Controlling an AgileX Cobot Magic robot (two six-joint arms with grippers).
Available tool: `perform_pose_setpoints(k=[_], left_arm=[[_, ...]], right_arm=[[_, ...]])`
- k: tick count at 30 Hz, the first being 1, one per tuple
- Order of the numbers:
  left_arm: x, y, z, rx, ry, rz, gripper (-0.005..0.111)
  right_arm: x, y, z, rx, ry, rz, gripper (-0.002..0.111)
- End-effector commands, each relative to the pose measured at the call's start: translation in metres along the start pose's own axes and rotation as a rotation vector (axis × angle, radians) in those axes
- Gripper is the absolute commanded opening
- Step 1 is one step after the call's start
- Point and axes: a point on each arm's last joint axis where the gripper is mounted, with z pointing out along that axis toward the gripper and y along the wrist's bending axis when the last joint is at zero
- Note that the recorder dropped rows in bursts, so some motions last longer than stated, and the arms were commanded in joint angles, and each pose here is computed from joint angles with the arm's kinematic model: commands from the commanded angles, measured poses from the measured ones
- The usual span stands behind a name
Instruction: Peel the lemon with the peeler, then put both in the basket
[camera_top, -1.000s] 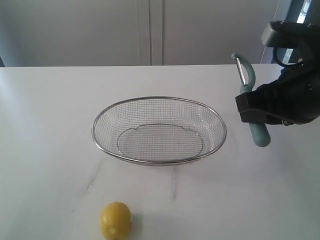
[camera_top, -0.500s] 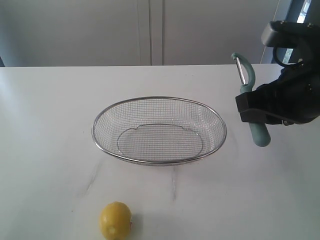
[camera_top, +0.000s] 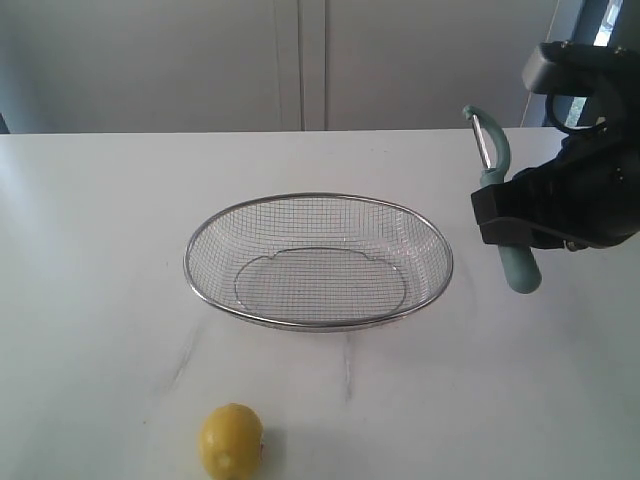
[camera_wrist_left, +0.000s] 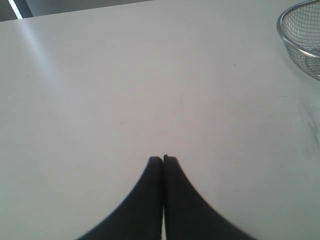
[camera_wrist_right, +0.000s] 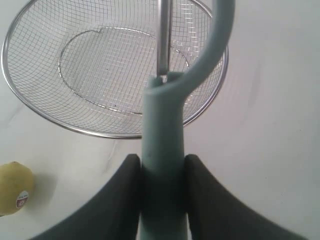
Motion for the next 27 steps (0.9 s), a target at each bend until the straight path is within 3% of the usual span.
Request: perform_pose_setpoints(k=[1,9,27], left_arm=[[0.0007,-0.0003,0.0002,0.002,-0.004,-0.007,0.0],[-0.0008,0.0001,0.0002,-0.003,-0.02,0.056,0.0],[-0.0055,0.001,-0.0001,-0.015,-0.071,0.056,0.0]], right_arm=[[-0.0027,0.0013,-0.0031,-0.002,-0.025,-0.009,0.0],[-0.0027,0.0013,-0.0031,-0.002,-0.025,-0.009,0.0],[-0.0027,0.0013,-0.0031,-0.002,-0.025,-0.009,0.0]])
